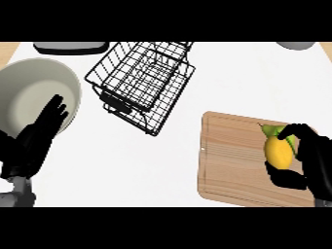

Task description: Pick the lemon from the cutting board and place it in the tiered basket

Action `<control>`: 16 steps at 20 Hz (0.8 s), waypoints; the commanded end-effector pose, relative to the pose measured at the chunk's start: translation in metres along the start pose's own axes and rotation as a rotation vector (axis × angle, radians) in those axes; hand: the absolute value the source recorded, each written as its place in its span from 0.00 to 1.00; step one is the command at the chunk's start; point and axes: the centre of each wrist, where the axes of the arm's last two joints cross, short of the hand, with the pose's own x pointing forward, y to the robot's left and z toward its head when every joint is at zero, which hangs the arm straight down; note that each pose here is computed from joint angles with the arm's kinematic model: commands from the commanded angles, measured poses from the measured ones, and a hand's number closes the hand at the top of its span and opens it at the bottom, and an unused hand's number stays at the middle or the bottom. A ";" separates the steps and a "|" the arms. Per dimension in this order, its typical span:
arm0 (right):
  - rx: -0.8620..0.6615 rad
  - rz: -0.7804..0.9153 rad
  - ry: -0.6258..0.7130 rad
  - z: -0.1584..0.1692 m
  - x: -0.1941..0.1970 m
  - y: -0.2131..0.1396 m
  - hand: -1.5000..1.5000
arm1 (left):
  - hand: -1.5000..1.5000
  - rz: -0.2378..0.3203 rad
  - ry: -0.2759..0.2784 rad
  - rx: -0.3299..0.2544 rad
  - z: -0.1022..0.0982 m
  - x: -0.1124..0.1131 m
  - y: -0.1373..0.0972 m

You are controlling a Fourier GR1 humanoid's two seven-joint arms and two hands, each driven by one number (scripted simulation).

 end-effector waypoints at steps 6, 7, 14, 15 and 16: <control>-0.245 -0.344 -0.201 0.020 0.051 -0.069 1.00 | 0.50 -0.006 0.002 -0.015 0.003 0.007 -0.006; -0.232 -0.358 -0.208 0.019 0.058 -0.087 1.00 | 0.50 0.010 0.007 -0.013 0.005 -0.018 0.004; -0.144 -0.348 -0.273 0.009 0.135 -0.115 1.00 | 0.50 -0.008 0.001 -0.021 0.000 0.002 -0.002; -0.129 -0.367 -0.281 0.005 0.153 -0.106 1.00 | 0.50 -0.007 -0.007 -0.031 -0.008 0.009 -0.007; -0.135 -0.367 -0.291 0.013 0.164 -0.117 1.00 | 0.50 0.011 0.001 -0.042 -0.021 0.001 -0.007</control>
